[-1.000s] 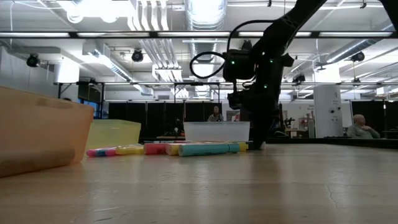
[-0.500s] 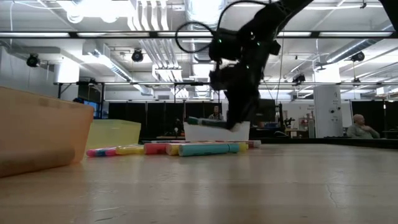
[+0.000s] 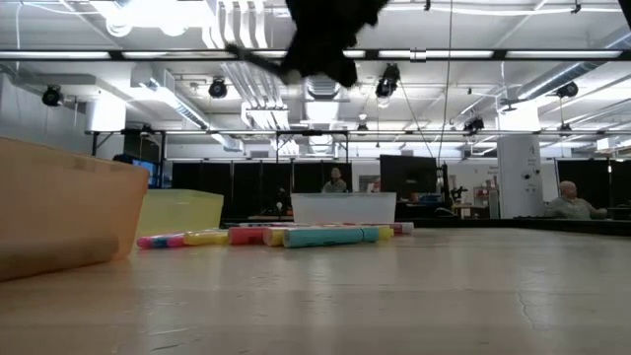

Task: Pick & Place Markers
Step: Put the green marker into the transparent bin, then put the yellow highlighter into the orange bin

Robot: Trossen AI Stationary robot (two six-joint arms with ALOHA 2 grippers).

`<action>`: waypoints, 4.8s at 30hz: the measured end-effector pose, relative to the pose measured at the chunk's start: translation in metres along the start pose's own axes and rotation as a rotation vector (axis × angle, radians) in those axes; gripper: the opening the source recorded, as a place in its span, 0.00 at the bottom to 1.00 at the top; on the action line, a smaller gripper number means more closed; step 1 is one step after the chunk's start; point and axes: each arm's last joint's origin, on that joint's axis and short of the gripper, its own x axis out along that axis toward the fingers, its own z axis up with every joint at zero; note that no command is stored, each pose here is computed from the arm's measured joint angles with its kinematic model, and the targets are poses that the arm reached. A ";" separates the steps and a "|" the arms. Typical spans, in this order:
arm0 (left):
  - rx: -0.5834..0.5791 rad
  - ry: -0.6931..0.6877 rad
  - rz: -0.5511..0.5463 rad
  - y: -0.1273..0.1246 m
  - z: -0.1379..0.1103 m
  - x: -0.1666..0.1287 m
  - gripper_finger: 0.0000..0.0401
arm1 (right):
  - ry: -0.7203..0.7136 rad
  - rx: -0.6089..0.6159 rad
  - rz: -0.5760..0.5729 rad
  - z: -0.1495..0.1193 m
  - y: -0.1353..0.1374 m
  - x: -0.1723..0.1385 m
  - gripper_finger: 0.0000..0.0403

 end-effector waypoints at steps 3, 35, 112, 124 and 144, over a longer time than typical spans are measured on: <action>0.092 -0.010 0.025 0.000 0.000 0.001 0.42 | -0.090 -0.030 -0.016 0.014 0.021 -0.015 0.17; -0.046 -0.312 -0.057 -0.031 0.028 0.020 0.42 | -0.499 -0.224 0.045 0.063 0.094 -0.066 0.17; -0.776 0.721 -0.107 -0.044 -0.081 0.030 0.14 | 0.150 -0.342 -0.059 0.009 0.064 -0.056 0.59; -0.932 0.959 0.243 -0.039 -0.160 0.044 0.14 | 0.275 -0.408 -0.074 -0.006 0.061 -0.054 0.58; -0.896 1.073 0.319 -0.036 -0.185 0.051 0.42 | 0.278 -0.410 -0.068 -0.012 0.060 -0.042 0.58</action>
